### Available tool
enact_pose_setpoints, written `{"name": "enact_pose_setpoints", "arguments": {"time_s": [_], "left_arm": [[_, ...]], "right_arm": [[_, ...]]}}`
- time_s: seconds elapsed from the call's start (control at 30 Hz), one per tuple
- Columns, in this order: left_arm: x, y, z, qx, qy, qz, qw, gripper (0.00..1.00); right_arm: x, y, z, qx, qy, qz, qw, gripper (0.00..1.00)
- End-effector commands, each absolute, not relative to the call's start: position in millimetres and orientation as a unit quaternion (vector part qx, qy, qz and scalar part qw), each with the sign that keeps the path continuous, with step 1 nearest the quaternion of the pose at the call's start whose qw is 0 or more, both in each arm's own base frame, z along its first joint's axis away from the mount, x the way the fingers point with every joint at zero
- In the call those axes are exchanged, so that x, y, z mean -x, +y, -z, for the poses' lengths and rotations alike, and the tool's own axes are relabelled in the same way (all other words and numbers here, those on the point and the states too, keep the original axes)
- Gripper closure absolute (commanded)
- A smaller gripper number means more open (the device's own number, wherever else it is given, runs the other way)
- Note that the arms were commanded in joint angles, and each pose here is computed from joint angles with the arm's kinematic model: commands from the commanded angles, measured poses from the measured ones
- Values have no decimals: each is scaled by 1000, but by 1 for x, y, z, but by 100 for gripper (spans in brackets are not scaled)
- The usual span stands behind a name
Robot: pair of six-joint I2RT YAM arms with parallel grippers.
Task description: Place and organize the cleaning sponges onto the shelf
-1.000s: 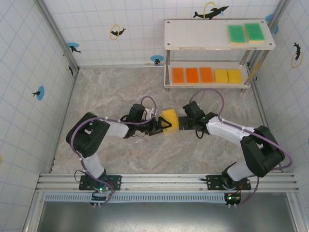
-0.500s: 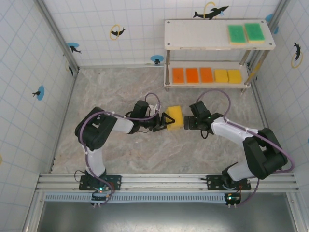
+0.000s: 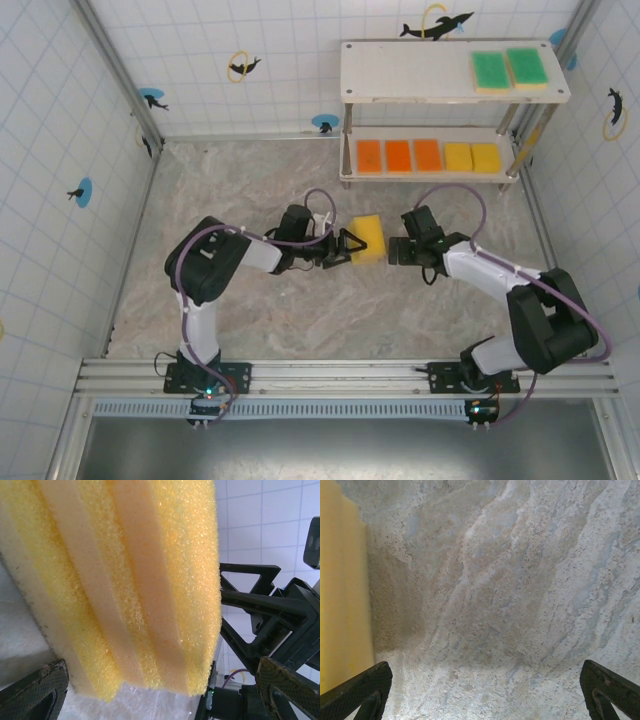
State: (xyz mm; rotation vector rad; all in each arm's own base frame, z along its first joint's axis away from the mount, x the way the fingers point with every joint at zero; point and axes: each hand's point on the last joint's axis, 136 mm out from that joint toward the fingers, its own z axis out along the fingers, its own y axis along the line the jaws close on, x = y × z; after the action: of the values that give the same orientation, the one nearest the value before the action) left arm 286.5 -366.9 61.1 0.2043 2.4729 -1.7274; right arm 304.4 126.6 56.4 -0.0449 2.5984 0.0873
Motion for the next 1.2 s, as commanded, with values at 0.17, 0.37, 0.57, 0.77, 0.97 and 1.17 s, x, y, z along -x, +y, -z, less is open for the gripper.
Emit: {"name": "enact_pose_setpoints", "arguments": {"time_s": [0.17,0.37,0.57,0.77,0.97,1.17], "left_arm": [[-290,-385,-76,-93,798,592,66,3],[-294,-394,-74,-94,794,597,62,3],[-295,-397,-75,-104,786,607,63,2],[-288,-394,-97,-127,777,612,79,2],[-283,-385,-123,-154,784,592,106,2],[-283,-362,-136,-142,784,591,124,3]], "right_arm": [[-303,115,-73,13,959,-30,282,1],[-295,110,-75,10,958,-36,285,1],[-290,116,-83,24,955,-74,285,1],[-286,138,-101,60,943,-157,287,1],[-289,147,-109,75,937,-176,294,1],[-300,163,-112,113,929,-192,297,1]]}}
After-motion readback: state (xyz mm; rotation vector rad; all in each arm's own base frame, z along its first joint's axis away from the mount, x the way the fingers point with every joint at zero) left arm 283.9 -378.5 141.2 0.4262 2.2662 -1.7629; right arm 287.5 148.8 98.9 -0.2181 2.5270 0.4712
